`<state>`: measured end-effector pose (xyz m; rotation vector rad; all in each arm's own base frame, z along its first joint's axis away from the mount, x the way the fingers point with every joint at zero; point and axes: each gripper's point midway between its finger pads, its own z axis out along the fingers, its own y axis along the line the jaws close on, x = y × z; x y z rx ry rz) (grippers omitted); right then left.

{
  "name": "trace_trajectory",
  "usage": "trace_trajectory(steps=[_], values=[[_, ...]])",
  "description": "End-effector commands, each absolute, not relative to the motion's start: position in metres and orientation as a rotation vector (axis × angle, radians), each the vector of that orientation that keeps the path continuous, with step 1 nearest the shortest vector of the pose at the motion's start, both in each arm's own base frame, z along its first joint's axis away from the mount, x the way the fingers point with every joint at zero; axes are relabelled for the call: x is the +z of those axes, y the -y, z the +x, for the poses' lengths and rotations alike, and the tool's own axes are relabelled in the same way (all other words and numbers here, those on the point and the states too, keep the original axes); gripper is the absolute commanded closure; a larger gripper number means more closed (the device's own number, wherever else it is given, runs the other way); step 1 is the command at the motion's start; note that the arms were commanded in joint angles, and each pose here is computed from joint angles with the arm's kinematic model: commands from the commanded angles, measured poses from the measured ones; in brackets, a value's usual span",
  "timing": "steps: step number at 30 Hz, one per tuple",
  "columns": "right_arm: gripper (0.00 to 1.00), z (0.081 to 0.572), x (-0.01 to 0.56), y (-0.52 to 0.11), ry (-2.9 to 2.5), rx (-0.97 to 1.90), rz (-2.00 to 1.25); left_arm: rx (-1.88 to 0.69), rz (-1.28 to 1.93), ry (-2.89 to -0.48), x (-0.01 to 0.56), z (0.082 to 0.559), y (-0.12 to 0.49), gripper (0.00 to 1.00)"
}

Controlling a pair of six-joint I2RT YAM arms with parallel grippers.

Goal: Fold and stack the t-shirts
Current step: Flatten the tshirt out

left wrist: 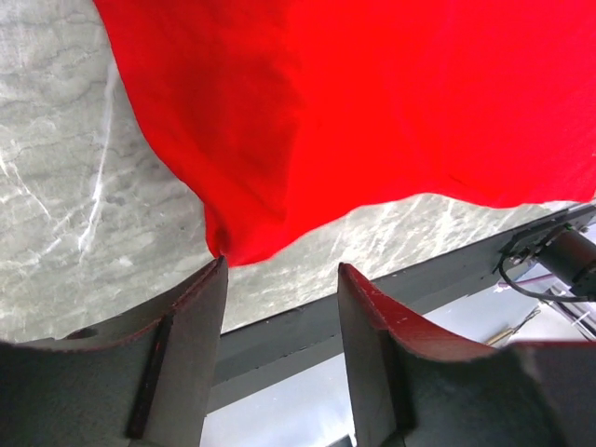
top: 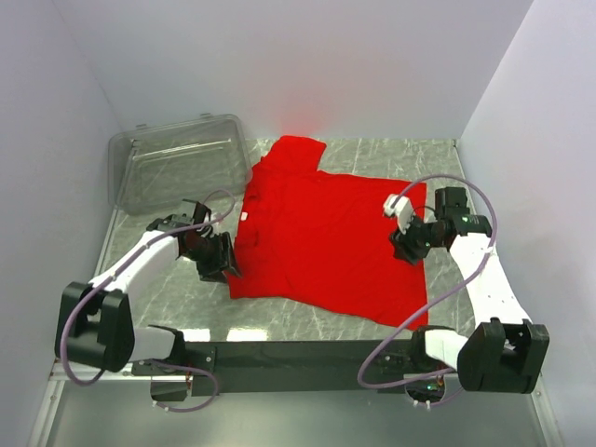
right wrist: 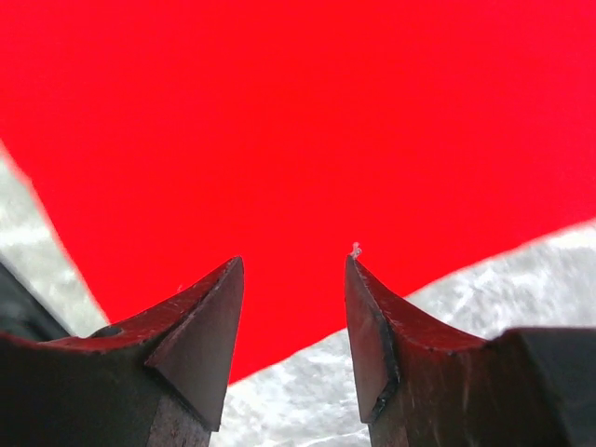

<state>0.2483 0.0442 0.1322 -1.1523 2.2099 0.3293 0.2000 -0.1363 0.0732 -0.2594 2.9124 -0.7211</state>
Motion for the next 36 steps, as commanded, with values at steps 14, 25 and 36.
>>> trace_trajectory(steps=[14,25,36], values=[[0.42,0.131,0.059,-0.038,-2.150,0.349,-1.931,-0.661,-0.471,-2.938,0.059,0.194,0.134,0.34],[0.42,0.121,0.054,-0.028,-2.214,0.375,-2.011,-0.631,-0.405,-3.000,0.035,0.187,0.159,0.35],[0.43,0.118,0.051,-0.035,-2.217,0.504,-2.130,-0.630,-0.366,-2.912,0.044,0.200,0.160,0.75]])
